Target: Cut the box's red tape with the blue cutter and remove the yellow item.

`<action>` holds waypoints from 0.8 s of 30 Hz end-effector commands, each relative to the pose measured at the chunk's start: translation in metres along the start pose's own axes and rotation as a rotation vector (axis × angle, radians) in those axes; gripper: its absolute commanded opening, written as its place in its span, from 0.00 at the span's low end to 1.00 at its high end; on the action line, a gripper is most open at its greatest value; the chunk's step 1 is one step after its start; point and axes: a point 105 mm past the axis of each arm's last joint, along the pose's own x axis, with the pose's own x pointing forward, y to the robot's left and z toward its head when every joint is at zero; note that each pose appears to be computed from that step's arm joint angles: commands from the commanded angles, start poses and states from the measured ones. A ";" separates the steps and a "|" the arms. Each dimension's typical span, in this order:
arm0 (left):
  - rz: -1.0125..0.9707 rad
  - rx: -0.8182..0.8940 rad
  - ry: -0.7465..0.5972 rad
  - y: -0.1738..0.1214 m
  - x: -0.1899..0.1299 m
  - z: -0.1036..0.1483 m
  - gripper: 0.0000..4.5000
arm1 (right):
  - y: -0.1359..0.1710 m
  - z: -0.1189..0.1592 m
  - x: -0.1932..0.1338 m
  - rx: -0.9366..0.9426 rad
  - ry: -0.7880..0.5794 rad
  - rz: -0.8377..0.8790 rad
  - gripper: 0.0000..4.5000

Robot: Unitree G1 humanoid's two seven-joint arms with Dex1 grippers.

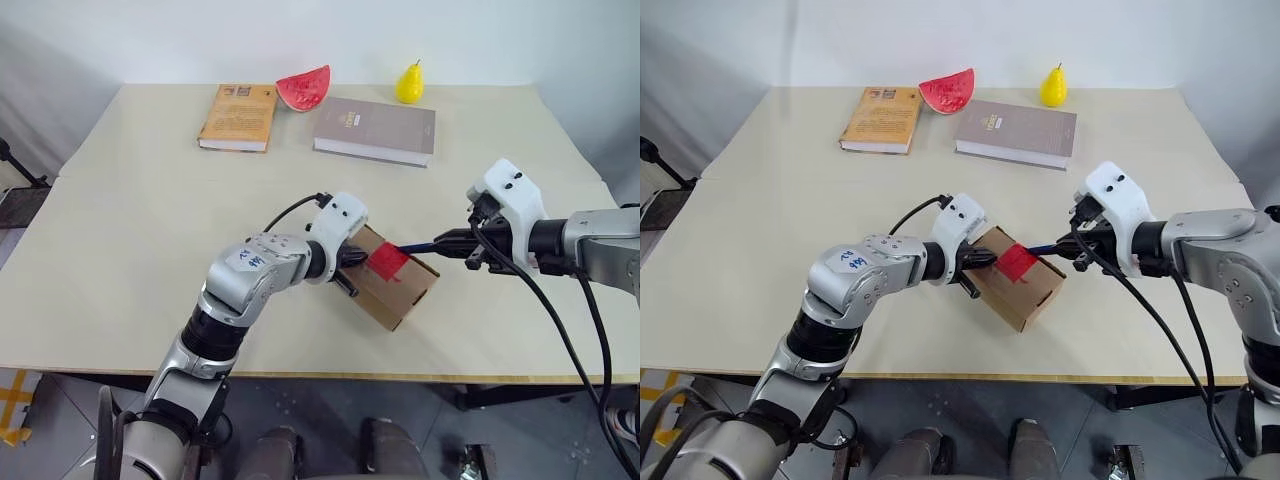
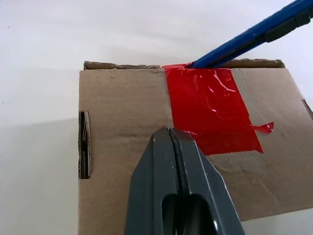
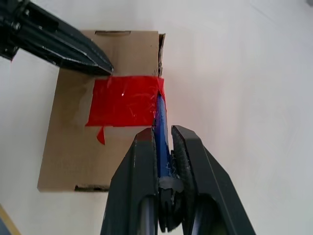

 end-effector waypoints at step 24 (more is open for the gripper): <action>0.003 -0.031 0.099 0.002 0.008 -0.024 0.01 | 0.017 0.022 -0.026 -0.088 -0.120 0.047 0.03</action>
